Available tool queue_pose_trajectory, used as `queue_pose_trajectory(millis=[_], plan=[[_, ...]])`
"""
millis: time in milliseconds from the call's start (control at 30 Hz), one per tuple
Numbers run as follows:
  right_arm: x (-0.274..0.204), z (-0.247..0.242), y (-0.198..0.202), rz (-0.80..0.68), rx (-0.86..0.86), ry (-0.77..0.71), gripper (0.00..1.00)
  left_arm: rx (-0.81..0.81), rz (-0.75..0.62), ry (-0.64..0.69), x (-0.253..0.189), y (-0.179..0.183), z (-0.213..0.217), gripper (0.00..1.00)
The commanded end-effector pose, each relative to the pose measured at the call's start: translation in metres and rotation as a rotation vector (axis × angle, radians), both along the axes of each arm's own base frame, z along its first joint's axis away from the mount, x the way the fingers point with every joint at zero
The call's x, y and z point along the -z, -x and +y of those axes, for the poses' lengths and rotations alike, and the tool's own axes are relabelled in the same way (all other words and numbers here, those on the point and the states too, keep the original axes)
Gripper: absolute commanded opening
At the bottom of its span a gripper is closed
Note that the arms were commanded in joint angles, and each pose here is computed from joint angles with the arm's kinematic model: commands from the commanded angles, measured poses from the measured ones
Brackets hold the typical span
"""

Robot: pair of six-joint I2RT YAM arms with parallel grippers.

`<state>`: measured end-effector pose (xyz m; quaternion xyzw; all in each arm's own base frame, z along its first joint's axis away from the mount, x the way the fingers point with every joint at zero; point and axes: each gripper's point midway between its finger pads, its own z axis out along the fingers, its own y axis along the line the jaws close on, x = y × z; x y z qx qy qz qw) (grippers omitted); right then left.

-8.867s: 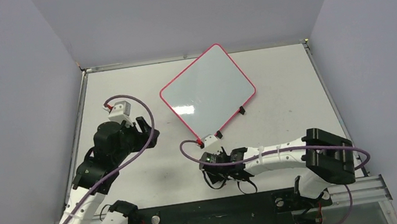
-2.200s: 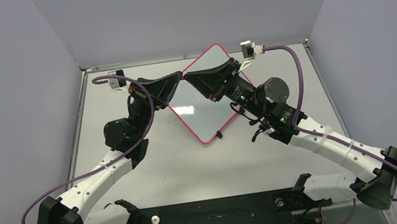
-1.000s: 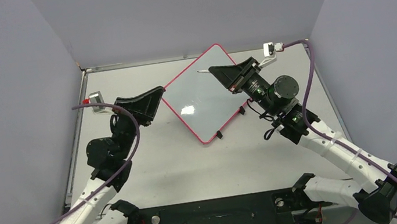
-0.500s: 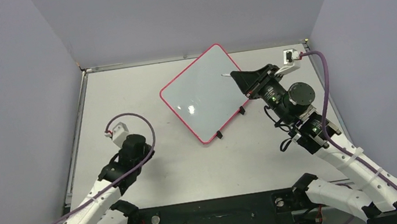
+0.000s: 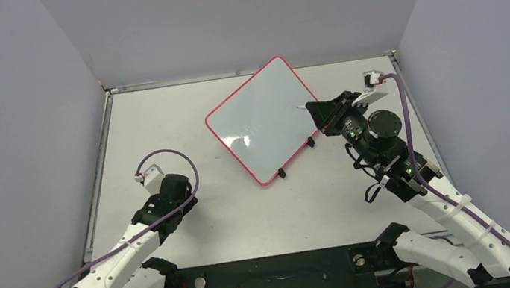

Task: Write a sentence on the whiteboard
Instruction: Place the pen cap at the center of the board, then hold the whiteboard on the whiteboard stand.

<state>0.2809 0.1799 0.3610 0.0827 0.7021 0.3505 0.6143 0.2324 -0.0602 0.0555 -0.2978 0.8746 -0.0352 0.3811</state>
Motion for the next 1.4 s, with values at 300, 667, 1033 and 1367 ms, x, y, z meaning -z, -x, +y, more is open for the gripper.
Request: queue_pose_trajectory(millis=[300,667,1033,1367], plan=[[0.012,-0.028,-0.004,-0.01,0.094,0.138,0.0,0.148,-0.117,-0.004,-0.056,-0.036,-0.016,0.46],[0.025,-0.031,-0.011,0.018,0.091,0.206,0.0,0.45,-0.31,-0.051,-0.178,-0.125,-0.051,0.58],[0.04,-0.039,-0.016,0.074,0.104,0.251,0.0,0.81,-0.363,0.252,-0.212,-0.226,-0.127,0.67],[0.048,-0.052,-0.013,0.108,0.16,0.236,0.0,1.061,-0.249,0.439,-0.175,-0.27,-0.175,0.62]])
